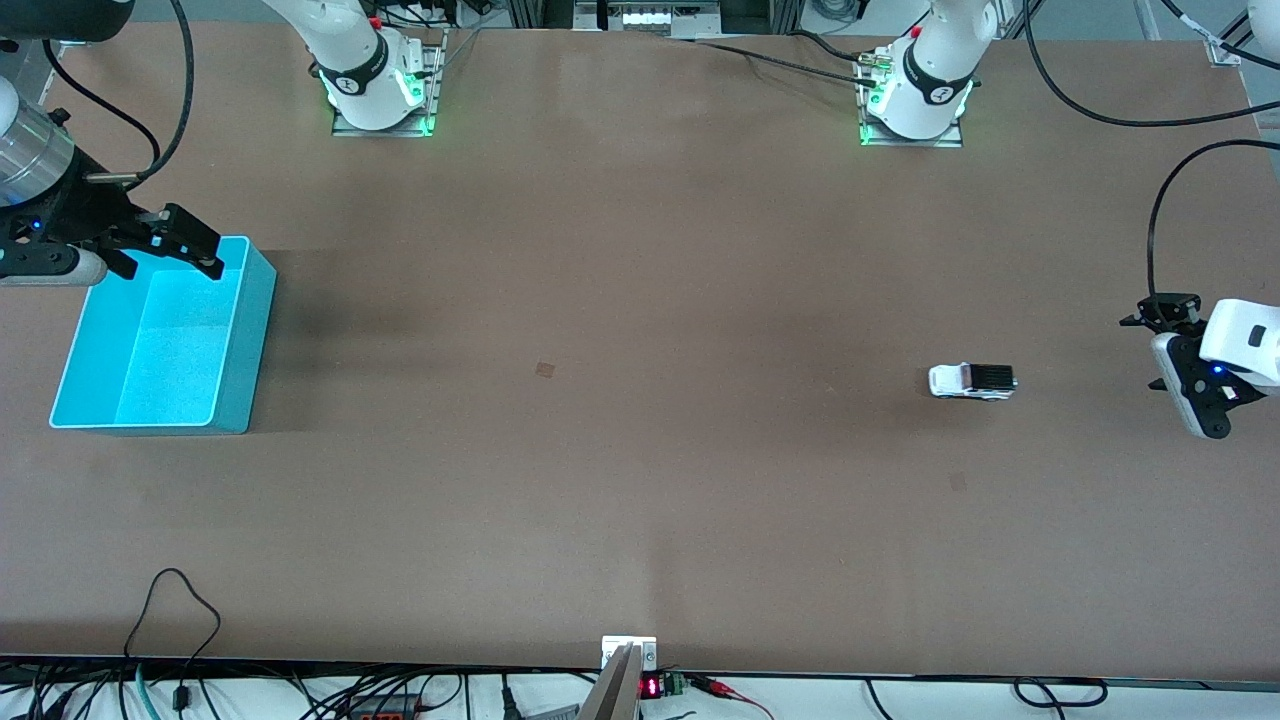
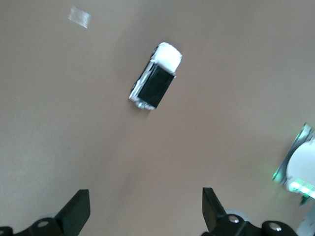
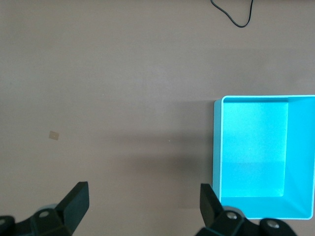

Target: Wind and store white jeep toy

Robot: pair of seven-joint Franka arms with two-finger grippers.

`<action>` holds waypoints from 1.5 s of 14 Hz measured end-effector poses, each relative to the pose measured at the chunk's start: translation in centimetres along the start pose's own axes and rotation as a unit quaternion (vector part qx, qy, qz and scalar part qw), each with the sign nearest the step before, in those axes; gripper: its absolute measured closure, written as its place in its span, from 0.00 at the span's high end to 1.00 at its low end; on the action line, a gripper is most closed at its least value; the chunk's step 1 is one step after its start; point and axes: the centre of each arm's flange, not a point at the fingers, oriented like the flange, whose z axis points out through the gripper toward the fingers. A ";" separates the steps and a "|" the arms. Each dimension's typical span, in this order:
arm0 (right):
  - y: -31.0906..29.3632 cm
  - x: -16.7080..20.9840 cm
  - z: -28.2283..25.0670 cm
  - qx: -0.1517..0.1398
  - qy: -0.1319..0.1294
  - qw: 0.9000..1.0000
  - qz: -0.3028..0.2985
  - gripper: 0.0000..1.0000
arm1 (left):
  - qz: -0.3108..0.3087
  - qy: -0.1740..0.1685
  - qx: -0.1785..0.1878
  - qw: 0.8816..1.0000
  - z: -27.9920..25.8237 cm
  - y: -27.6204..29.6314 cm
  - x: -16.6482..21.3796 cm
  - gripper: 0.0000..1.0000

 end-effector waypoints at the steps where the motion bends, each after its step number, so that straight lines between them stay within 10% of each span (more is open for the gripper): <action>1: 0.0 0.0 0.0 0.000 0.000 1.000 0.000 1.00 | -0.023 -0.001 0.006 1.000 -1.3 1.1 1.2 1.00; 8: 0.2 0.0 0.0 0.000 0.000 1.000 0.002 1.00 | -0.204 0.031 0.080 0.975 -9.0 11.3 6.8 1.00; 14: 0.2 0.0 0.0 0.000 -0.001 1.000 0.002 1.00 | -0.437 0.113 0.121 0.884 -11.0 17.1 5.8 1.00; 21: 0.2 -0.1 0.1 0.000 -0.003 1.000 0.002 1.00 | -0.461 0.119 0.121 0.871 -10.6 18.4 4.5 1.00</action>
